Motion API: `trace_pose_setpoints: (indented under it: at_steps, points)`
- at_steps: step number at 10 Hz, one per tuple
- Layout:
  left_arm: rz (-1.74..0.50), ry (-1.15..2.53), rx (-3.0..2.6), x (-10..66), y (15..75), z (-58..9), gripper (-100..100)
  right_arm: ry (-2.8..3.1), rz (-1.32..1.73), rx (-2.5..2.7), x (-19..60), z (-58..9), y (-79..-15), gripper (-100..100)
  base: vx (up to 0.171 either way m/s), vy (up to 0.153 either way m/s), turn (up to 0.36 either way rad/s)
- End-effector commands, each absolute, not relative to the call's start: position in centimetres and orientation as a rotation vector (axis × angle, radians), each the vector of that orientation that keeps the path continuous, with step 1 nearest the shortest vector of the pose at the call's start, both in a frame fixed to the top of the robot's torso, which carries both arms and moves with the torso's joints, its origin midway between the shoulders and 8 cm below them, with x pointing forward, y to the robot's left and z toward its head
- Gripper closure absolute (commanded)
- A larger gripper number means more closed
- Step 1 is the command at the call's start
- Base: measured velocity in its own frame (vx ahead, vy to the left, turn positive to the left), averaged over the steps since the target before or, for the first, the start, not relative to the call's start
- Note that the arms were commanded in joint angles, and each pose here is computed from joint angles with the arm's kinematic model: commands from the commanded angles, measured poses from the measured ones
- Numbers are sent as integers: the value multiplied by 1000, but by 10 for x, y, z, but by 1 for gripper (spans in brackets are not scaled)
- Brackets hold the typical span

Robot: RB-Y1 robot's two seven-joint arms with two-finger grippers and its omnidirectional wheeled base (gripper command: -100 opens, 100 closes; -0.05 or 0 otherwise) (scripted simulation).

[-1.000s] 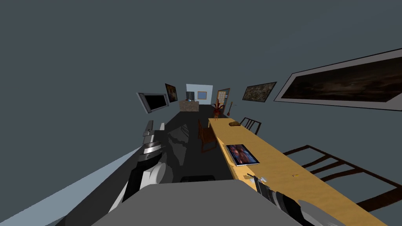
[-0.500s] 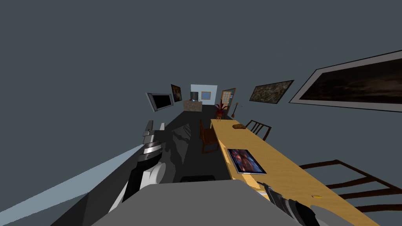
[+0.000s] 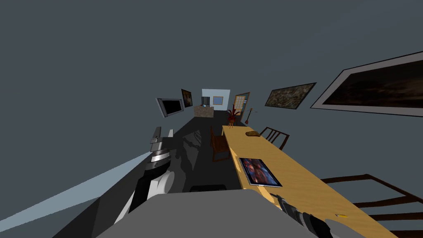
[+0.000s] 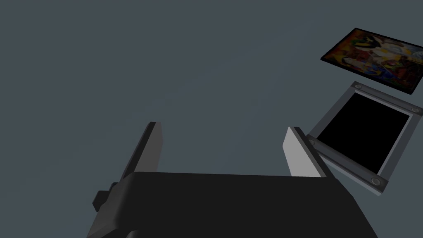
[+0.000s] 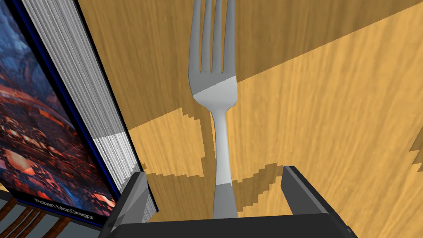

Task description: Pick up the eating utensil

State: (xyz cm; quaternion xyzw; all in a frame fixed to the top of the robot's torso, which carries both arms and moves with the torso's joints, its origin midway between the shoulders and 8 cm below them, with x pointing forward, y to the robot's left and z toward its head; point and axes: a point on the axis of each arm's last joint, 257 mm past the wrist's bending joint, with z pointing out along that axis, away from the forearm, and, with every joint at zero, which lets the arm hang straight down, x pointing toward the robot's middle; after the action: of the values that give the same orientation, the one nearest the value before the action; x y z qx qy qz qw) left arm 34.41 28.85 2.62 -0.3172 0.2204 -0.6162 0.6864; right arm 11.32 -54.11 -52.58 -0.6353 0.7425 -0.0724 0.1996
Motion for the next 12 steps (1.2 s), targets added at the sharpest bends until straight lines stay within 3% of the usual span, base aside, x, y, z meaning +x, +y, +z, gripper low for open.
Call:
trace_pose_setpoints:
  at_steps: [1, 2, 3, 7, 8, 9, 11, 12]
  points:
    - [-1380, 494, -710, 344, 288, 26, 0, 2085, -209, -1769, 114, -536, -535, -100, -1, -55, 42]
    - [-1380, 494, -710, 344, 288, 26, 0, 2083, -208, -1770, 114, -532, -537, -100, 0, -23, 10]
    - [-1380, 493, -710, 344, 288, 26, 0, 2083, -210, -1770, 114, -532, -537, 100, 0, 0, 0]
    - [-1380, 493, -710, 344, 288, 26, 0, 2082, -209, -1773, 114, -532, -537, 100, 0, 0, 0]
    - [-1380, 493, -710, 344, 288, 26, 0, 2082, -209, -1773, 114, -532, -537, 0, 0, 0, 0]
    - [-1380, 493, -710, 344, 288, 26, 0, 2077, -205, -1779, 113, -523, -546, 100, 5, 42, -86]
    - [-1380, 493, -710, 344, 288, 26, 0, 2075, -208, -1783, 113, -520, -550, 100, 5, 54, -66]
    - [-1380, 493, -710, 344, 288, 26, 0, 2075, -206, -1783, 112, -519, -550, 0, -1, 6, 1]
